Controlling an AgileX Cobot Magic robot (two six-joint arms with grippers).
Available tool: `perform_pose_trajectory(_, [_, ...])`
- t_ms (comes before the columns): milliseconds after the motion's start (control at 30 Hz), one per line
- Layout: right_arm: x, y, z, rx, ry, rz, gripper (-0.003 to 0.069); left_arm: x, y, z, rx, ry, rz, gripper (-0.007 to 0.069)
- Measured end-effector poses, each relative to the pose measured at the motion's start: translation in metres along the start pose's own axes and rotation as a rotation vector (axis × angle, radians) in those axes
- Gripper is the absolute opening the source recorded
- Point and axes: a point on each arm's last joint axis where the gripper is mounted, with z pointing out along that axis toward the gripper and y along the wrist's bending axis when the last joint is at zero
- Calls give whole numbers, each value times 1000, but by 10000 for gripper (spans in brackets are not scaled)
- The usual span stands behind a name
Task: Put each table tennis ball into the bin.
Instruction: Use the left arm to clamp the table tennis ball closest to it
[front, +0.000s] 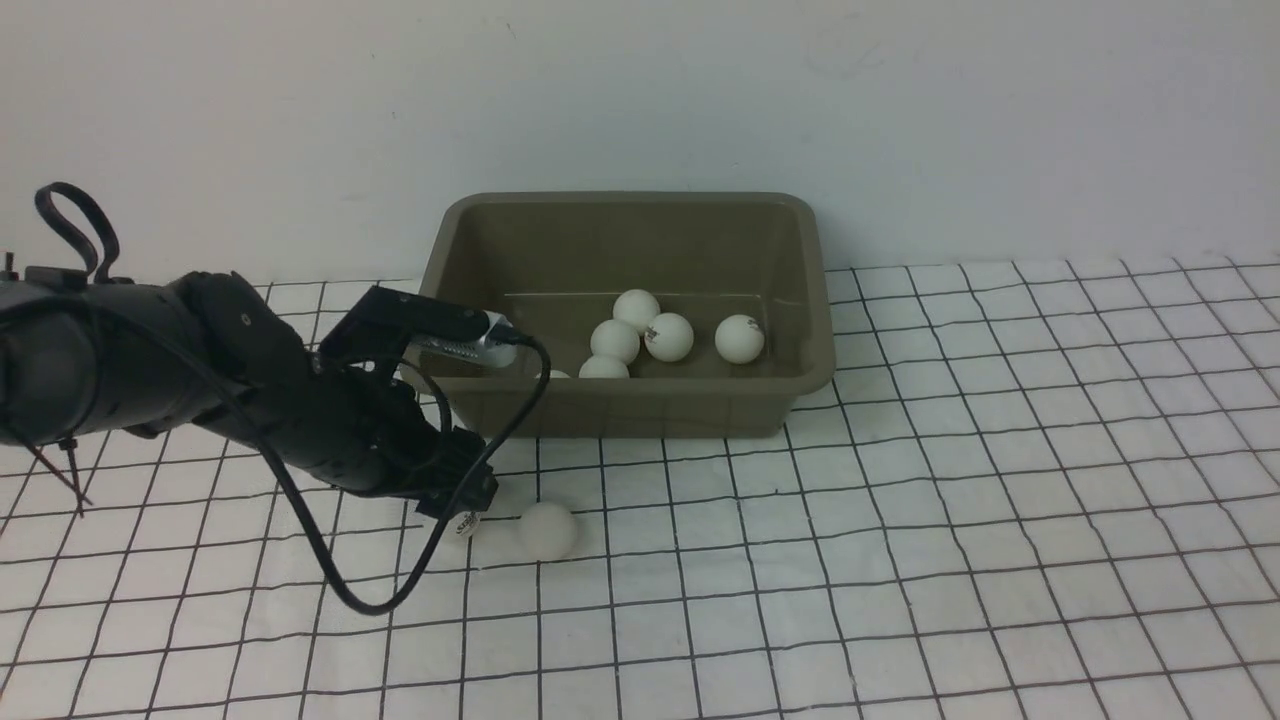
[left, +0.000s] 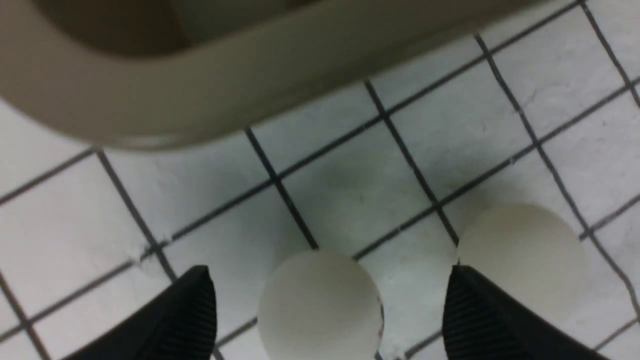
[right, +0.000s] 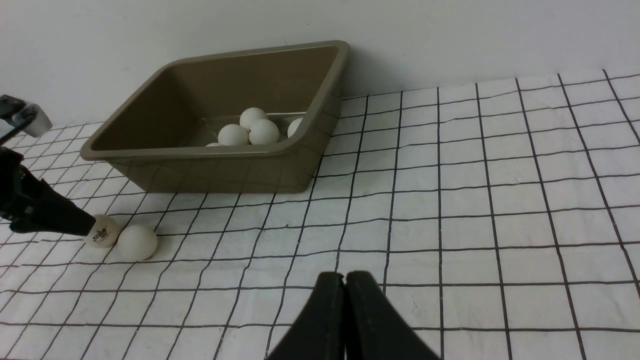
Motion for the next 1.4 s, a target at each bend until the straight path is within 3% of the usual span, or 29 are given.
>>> perform_pose_trajectory(700, [1,1,0,-13,7,18,-18,-1,3,22,39,76,-3,530])
perform_pose_trajectory(1000, [1,1,0,-13,7,18,-18,2,1,21,55,105,6,342])
perform_pose_trajectory(1400, [1,1,0,-13,6,18,-18,7,1,18,49,179,-1,341])
